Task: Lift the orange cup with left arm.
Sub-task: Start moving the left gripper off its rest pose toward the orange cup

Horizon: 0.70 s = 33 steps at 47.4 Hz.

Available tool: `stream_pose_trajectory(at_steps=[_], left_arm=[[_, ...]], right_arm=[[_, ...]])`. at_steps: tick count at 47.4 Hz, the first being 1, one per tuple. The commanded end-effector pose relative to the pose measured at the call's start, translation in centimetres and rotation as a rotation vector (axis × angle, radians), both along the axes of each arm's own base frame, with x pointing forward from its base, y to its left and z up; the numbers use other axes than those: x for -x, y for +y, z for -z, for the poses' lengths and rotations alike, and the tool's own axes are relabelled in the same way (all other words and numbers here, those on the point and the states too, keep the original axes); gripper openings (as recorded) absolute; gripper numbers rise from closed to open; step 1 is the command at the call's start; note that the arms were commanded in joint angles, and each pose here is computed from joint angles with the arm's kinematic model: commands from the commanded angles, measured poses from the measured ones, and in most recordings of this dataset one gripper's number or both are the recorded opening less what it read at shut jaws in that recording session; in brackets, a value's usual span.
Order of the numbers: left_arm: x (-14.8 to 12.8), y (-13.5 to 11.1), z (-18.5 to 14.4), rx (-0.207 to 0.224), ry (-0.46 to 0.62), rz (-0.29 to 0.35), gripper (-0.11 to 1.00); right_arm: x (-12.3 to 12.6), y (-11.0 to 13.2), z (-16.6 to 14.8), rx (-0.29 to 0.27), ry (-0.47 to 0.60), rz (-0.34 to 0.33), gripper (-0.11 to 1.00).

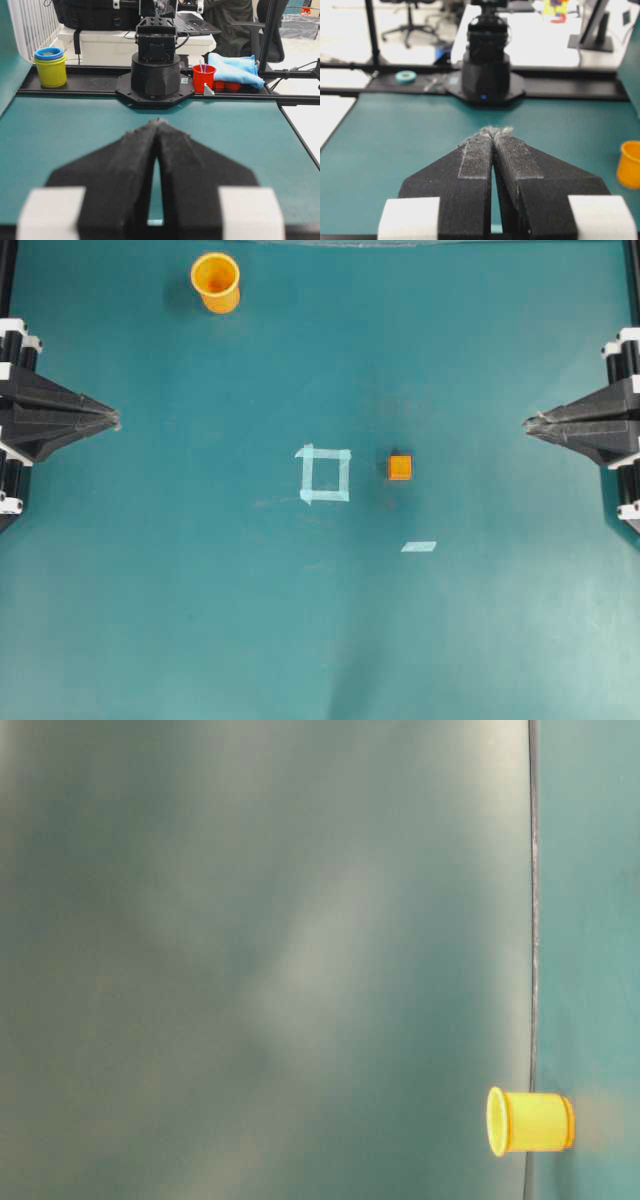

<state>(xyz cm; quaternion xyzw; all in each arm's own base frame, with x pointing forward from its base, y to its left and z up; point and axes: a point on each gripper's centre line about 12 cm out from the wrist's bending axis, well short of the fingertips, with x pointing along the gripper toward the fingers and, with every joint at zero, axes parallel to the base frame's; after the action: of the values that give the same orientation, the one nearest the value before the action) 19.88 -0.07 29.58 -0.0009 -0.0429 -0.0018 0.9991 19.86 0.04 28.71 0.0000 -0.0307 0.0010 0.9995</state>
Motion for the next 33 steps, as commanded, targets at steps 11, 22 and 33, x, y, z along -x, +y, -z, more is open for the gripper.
stream_pose_trajectory(at_steps=[11,22,33], left_arm=[[-0.3,0.0,1.1,-0.033,0.129,0.002,0.0],[-0.5,0.2,2.1,-0.029,0.198,-0.011,0.0],[-1.0,2.4,3.8,0.019,0.294,-0.112,0.0]], right_arm=[[-0.3,0.1,-1.7,0.024,-0.041,-0.004,0.0],[-0.4,0.1,-1.6,0.024,-0.037,-0.006,0.0],[-0.4,0.1,-1.6,0.023,-0.037,-0.004,0.0]])
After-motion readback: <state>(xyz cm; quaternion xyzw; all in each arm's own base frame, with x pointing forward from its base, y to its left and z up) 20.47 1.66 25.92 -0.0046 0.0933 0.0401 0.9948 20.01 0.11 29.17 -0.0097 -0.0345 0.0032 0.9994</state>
